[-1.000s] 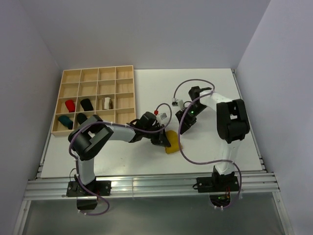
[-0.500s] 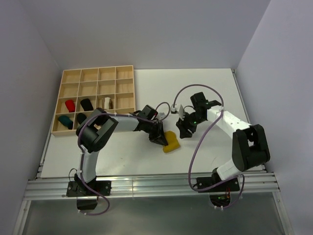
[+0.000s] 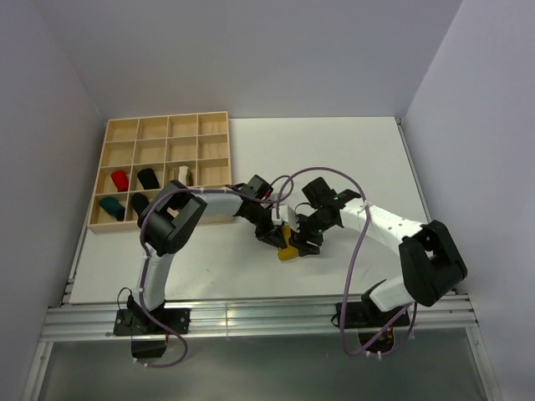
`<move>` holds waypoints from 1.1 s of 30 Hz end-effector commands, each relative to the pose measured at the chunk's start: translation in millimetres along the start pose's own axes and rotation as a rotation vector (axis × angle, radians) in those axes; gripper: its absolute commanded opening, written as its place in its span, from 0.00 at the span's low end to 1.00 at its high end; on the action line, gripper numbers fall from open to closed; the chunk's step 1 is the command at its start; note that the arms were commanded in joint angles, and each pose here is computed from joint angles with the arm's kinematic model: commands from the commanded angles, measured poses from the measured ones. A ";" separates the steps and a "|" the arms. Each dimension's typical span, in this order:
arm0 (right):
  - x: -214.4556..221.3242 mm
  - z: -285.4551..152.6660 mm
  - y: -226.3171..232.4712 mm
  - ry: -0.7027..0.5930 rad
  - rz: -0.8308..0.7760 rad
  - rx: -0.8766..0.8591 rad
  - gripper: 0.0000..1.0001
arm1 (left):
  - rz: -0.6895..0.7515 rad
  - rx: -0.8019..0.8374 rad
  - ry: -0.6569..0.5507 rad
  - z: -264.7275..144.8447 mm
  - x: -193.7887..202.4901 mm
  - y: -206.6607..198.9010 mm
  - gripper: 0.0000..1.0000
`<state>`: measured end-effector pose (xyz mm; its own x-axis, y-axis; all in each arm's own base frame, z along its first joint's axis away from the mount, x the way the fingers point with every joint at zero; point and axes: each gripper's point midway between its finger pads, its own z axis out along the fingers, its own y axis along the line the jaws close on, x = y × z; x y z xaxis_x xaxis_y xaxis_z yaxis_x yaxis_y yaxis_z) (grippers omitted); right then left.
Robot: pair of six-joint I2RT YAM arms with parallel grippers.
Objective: Roll the socks
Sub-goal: Roll the sock at the center of the board.
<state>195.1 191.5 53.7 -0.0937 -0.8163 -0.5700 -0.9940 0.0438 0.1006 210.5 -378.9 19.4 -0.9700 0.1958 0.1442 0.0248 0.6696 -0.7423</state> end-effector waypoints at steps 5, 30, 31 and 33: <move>-8.4 12.3 0.9 0.037 -0.108 0.035 0.64 | -0.045 -0.156 0.042 12.4 9.6 47.9 0.00; 27.9 26.6 7.5 0.095 0.127 -0.089 0.29 | -0.168 0.075 -0.114 -5.4 -5.9 10.9 0.07; 30.0 26.0 6.0 0.100 0.148 -0.100 0.29 | -0.151 0.099 -0.145 -7.9 -11.2 4.6 0.08; 33.8 23.8 3.1 0.116 0.188 -0.137 0.29 | -0.139 0.127 -0.195 -14.8 -16.7 -4.6 0.10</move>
<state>191.3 199.9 26.6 -0.1952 -0.8241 -0.5317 -0.9692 0.0792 0.2330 207.9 -374.4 21.3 -0.9750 0.0700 0.2110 -0.1279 0.5997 -0.7899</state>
